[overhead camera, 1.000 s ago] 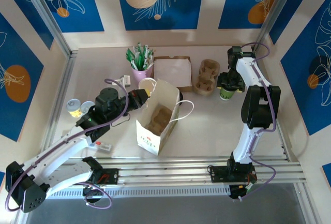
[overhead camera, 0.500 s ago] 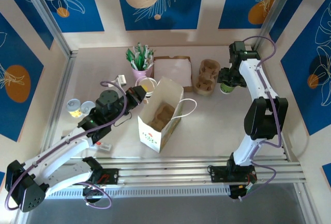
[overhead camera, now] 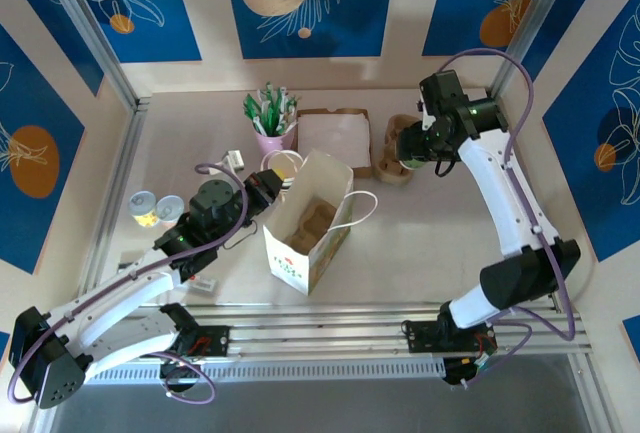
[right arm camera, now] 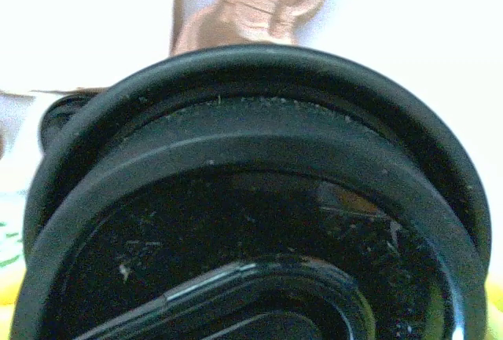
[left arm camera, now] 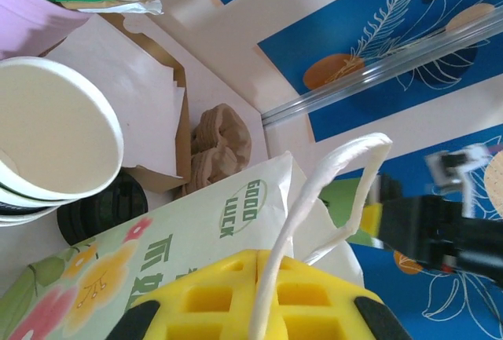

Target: Pack the takeout coffee

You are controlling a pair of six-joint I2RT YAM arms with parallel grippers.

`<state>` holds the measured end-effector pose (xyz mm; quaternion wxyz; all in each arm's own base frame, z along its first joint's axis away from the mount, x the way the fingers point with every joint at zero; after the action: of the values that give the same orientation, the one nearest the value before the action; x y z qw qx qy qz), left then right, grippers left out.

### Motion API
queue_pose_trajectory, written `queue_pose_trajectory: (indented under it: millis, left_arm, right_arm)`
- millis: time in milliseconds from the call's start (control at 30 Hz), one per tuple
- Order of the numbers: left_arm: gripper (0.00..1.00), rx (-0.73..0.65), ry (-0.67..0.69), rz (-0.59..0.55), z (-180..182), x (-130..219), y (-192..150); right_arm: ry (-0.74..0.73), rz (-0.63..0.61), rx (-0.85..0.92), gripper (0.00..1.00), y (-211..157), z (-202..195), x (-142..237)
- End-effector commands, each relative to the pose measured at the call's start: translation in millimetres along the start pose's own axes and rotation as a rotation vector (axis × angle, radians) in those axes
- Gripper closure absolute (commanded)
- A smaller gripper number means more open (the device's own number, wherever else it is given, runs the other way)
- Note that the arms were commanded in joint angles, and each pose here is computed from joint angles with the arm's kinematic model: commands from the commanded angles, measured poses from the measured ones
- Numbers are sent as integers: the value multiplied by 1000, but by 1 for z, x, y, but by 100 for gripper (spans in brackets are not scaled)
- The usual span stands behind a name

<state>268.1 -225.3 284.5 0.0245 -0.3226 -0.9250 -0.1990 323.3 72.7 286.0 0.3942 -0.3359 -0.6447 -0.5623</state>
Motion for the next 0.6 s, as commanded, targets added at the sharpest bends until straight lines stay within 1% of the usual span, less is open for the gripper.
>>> queue_pose_trajectory:
  millis: [0, 100, 233, 300, 433, 567]
  left_arm:
    - [100, -43, -16, -10, -13, 6, 4]
    - [100, -76, -2, 3, -13, 8, 3]
    - [100, -118, 21, 21, -12, 10, 2]
    - [100, -131, 26, 22, -12, 12, 3]
    - [100, -135, 32, 13, -12, 13, 5]
    - [100, -137, 30, 10, -14, 13, 7]
  right_arm:
    - [2, -28, 65, 22, -10, 12, 45]
    - [8, -77, 128, 22, -11, 28, 78]
    - [102, -160, 181, 22, -10, 54, 123]
    - [151, -183, 228, 22, -12, 72, 140]
    - [229, -207, 350, 23, -22, 109, 165]
    - [308, -202, 460, 22, -35, 145, 174]
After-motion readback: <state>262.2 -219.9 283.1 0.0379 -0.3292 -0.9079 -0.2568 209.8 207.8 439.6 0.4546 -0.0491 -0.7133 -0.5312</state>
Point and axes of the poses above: each hand's point on the last joint's axis, 136 mm out from that joint toward the fingers, its own x axis back along the fingers, its own z axis along the line the jaws close on, y = z × x, the point moved 1 cm from there along x, back along the fingers, and after that the axes turned 8 degrees about x, right-handed, at the moved point
